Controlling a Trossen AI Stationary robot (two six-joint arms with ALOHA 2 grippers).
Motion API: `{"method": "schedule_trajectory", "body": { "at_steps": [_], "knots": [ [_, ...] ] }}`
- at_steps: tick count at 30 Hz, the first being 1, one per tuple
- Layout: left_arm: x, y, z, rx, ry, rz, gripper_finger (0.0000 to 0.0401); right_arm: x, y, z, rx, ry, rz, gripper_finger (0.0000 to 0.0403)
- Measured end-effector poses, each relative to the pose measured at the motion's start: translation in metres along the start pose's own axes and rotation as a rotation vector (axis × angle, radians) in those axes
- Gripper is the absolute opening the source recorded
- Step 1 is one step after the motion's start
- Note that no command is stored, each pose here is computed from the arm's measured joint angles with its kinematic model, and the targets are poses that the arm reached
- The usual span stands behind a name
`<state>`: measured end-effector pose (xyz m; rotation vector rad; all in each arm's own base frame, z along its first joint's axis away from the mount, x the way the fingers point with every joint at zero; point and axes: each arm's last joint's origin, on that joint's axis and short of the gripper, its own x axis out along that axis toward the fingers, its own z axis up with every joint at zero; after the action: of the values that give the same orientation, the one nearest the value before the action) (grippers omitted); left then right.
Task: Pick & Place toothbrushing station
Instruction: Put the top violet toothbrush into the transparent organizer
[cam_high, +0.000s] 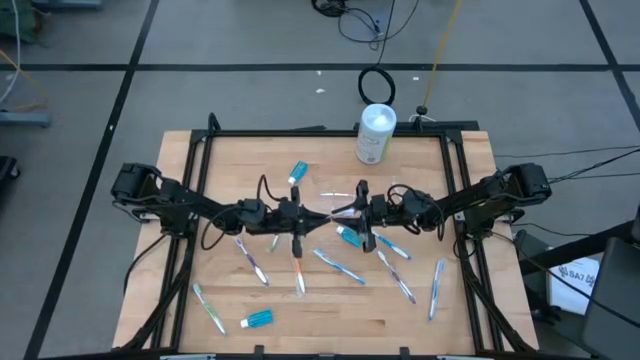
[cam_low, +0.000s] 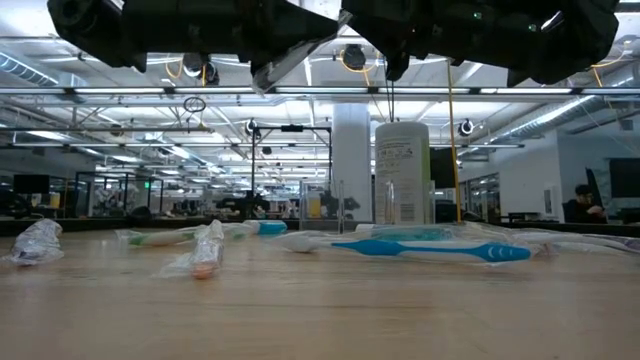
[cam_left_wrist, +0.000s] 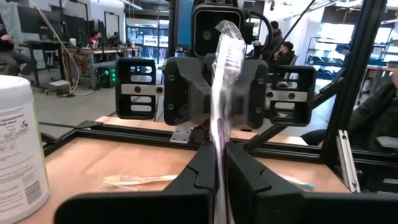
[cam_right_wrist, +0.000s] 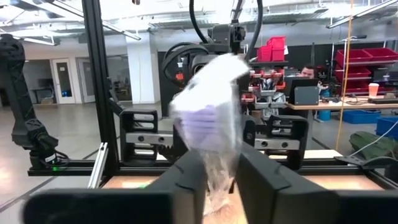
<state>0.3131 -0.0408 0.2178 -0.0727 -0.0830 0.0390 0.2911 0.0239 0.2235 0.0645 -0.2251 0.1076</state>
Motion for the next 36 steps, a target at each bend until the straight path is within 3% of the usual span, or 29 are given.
{"method": "schedule_trajectory", "body": {
  "at_steps": [4,8,14,19,29,36],
  "knots": [
    [0.0,0.0,0.0,-0.002,0.001,-0.002,0.0007,0.0,0.0,0.0,-0.003,-0.002,-0.004,0.0013],
    [0.0,0.0,0.0,-0.002,0.001,-0.001,0.0014,0.0,0.0,0.0,-0.002,-0.002,-0.004,0.0021],
    [0.0,0.0,-0.001,-0.004,0.01,-0.006,0.0056,0.0,0.0,-0.002,0.004,0.02,-0.001,0.0011],
    [0.0,0.001,-0.001,-0.071,0.014,-0.011,0.0084,0.0,-0.001,-0.004,0.004,0.04,0.001,0.0014],
    [0.005,0.006,-0.001,-0.07,0.264,0.027,0.015,-0.013,-0.006,0.005,0.063,0.238,-0.041,0.0013],
    [0.014,0.004,0.006,-0.039,0.389,0.037,0.0163,-0.02,-0.007,0.004,0.109,0.334,-0.059,0.0013]
  ]
}}
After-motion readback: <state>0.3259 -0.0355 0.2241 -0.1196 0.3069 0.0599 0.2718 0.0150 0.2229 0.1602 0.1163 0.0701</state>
